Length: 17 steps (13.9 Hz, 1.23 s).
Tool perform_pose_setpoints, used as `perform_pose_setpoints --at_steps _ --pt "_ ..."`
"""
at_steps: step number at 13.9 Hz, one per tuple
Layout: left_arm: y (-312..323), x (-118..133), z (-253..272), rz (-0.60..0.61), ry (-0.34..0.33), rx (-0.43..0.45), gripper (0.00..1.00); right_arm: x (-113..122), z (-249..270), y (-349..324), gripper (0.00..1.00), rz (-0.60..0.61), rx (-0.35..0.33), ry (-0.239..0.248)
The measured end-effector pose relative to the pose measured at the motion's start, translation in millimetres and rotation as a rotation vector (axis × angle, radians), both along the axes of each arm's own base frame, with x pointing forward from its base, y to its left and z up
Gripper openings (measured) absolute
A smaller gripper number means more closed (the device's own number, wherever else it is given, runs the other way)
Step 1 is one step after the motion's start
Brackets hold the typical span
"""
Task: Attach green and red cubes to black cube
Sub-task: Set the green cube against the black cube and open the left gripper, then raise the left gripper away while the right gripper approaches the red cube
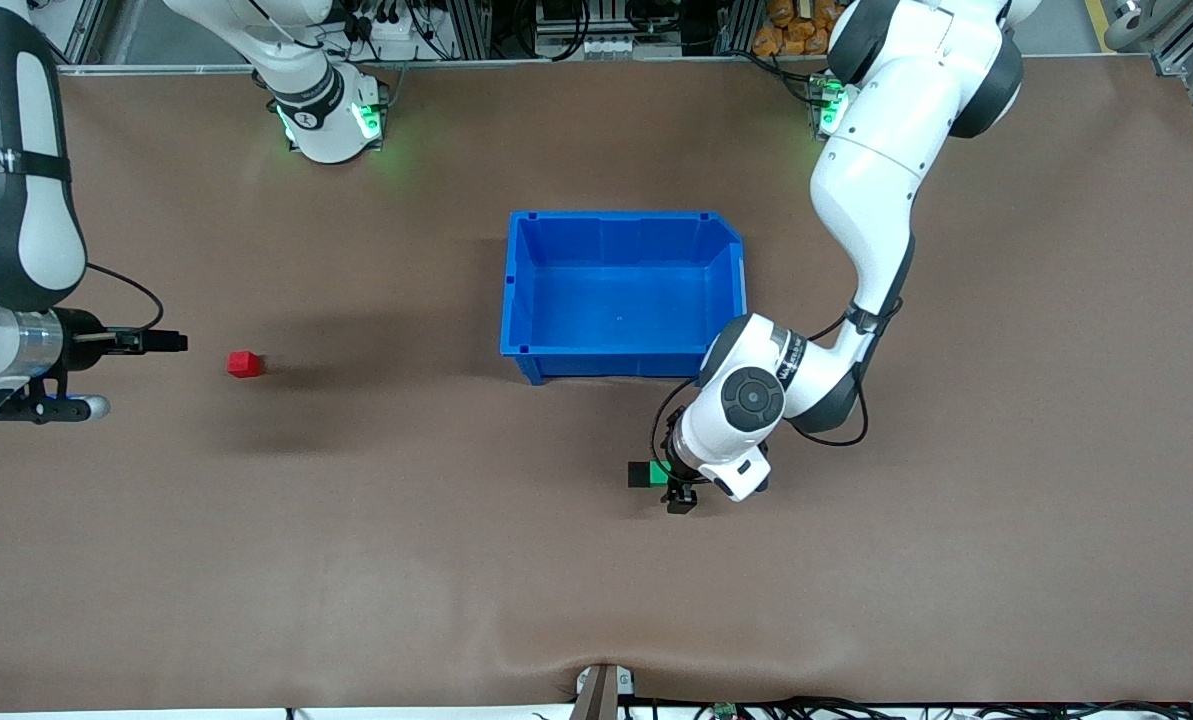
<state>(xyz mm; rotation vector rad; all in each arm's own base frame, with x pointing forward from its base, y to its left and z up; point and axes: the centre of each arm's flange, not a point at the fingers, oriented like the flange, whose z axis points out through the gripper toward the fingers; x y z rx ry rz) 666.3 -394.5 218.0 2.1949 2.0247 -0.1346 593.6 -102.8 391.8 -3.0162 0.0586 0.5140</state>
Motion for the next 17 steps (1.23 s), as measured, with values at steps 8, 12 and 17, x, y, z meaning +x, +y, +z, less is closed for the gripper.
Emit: perform_pose_setpoints --at_steps 8,12,17 --pt "64.9 12.1 154.8 -0.315 -0.011 0.058 1.0 2.2 -20.0 -6.8 1.0 -0.012 0.005 0.022" --pt "109.3 6.9 218.7 -0.517 -0.005 0.078 1.0 4.0 -32.1 -6.2 1.0 -0.011 0.006 0.033" --pt "204.7 -9.9 318.8 -0.662 0.001 0.095 1.0 5.3 -57.3 -5.6 1.0 -0.011 0.002 0.025"
